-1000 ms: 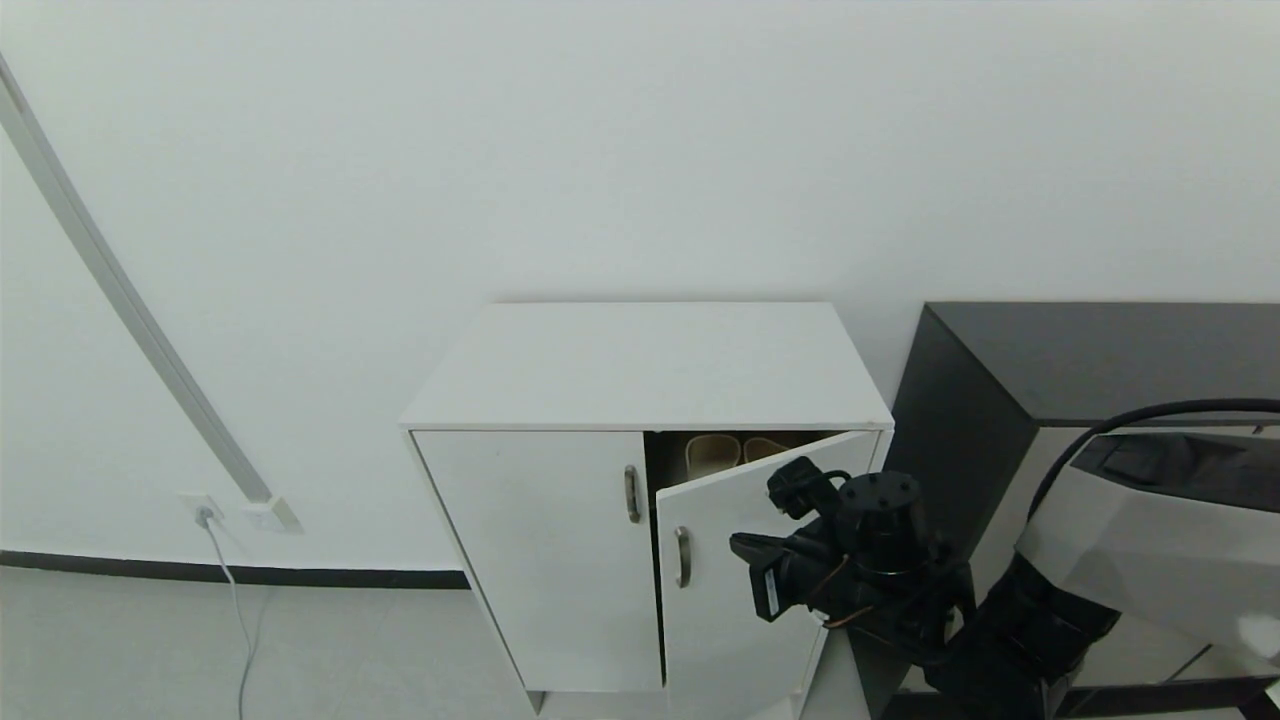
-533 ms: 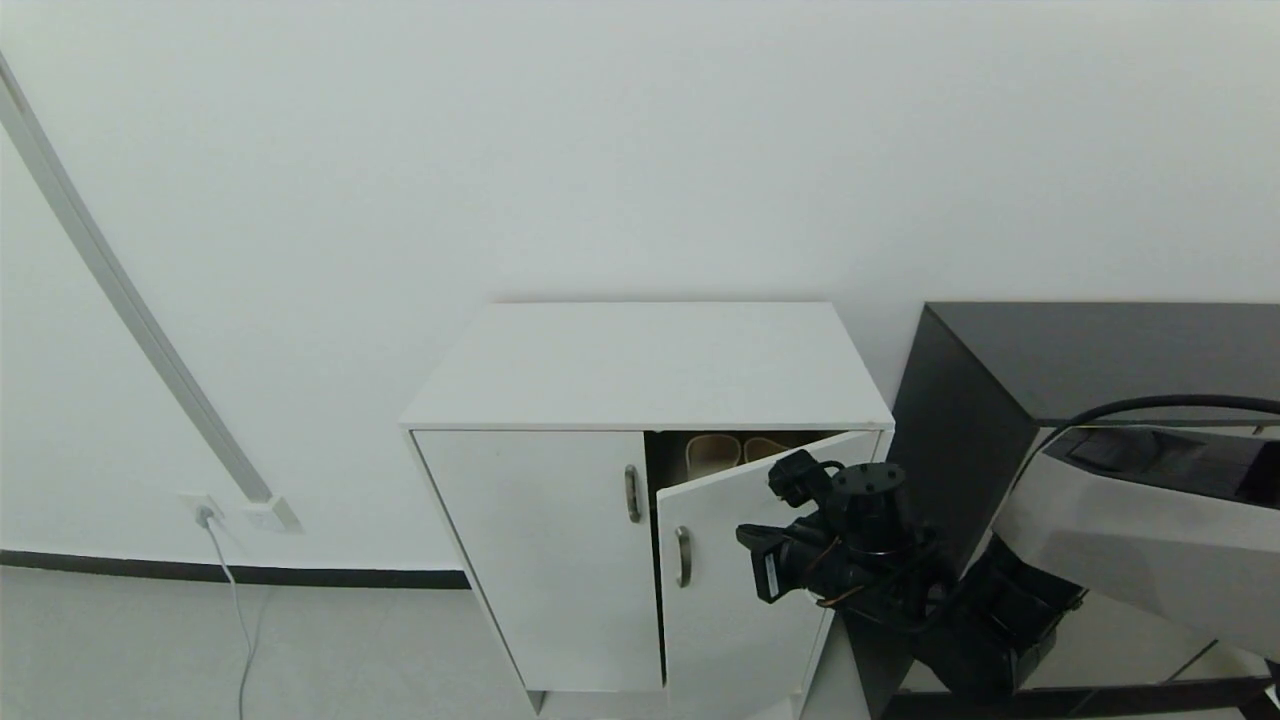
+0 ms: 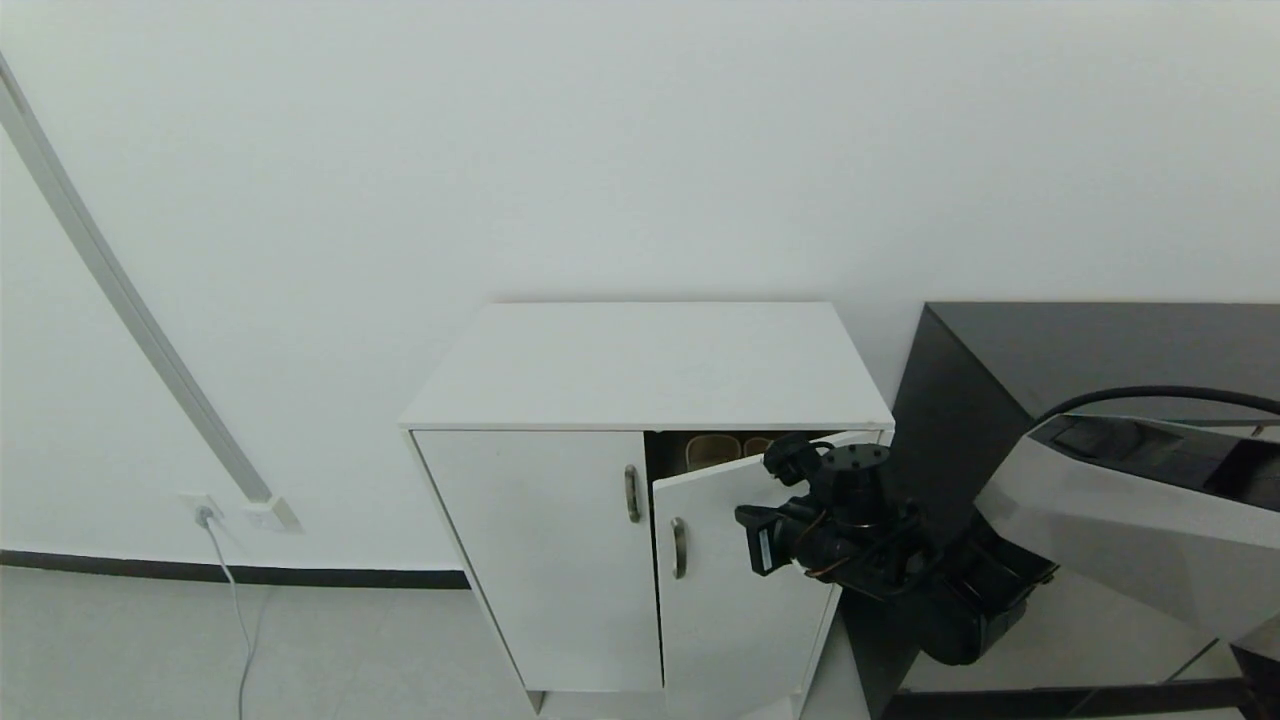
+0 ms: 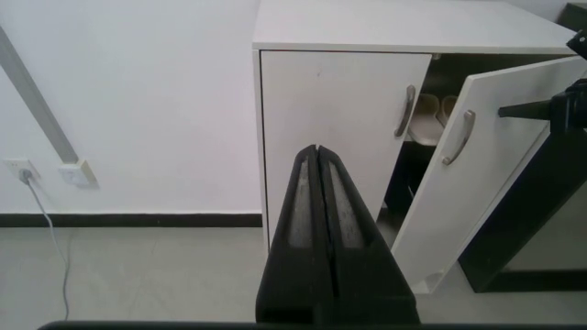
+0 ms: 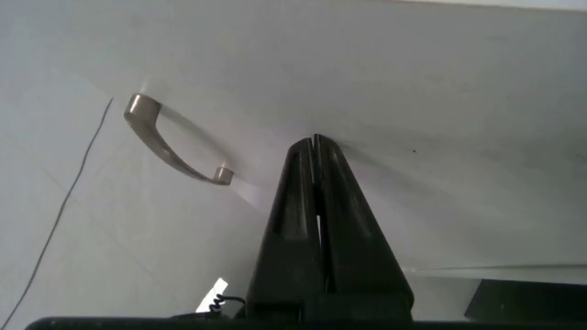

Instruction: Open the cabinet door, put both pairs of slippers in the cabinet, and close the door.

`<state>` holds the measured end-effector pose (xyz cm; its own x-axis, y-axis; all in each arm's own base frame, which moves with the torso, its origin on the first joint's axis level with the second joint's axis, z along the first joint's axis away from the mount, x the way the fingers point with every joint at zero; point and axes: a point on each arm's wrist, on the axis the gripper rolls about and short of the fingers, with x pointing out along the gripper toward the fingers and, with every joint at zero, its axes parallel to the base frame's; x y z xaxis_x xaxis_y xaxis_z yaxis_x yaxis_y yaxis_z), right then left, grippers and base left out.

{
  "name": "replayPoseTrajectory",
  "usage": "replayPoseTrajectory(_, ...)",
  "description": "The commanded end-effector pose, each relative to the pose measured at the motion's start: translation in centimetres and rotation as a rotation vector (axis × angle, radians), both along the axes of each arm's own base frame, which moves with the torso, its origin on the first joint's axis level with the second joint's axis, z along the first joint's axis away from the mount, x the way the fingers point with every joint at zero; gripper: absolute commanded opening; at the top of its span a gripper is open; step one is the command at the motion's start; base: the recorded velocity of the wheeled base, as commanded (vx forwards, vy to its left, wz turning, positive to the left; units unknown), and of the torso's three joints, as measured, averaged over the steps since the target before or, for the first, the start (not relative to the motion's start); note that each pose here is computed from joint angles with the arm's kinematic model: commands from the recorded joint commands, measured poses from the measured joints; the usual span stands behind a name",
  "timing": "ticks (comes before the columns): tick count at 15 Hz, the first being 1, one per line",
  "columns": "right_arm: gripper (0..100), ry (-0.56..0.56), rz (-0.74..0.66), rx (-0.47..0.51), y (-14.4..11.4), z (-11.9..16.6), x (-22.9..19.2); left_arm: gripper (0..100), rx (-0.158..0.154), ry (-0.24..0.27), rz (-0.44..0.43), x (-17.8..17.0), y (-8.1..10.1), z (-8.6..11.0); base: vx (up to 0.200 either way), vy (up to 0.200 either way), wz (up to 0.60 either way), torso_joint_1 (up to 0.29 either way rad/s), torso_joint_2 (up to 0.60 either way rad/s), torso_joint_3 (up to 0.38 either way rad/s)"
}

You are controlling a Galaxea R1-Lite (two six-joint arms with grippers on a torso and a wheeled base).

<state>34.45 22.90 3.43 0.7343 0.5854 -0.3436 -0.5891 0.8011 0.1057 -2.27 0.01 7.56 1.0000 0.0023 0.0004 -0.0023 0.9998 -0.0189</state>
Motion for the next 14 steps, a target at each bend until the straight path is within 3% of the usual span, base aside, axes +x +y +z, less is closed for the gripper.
replayPoseTrajectory(1,0,0.002,-0.011,-0.002,0.2,-0.5,1.0,0,-0.001,0.000,0.001,0.0,0.0,0.0,0.000,0.000,0.00,0.000,0.00,0.000)
replayPoseTrajectory(14,0,0.000,-0.067,-0.003,-0.8,-0.2,4.1,0,-0.001,0.000,0.002,0.0,0.0,0.0,0.000,0.000,0.00,0.000,0.00,0.000)
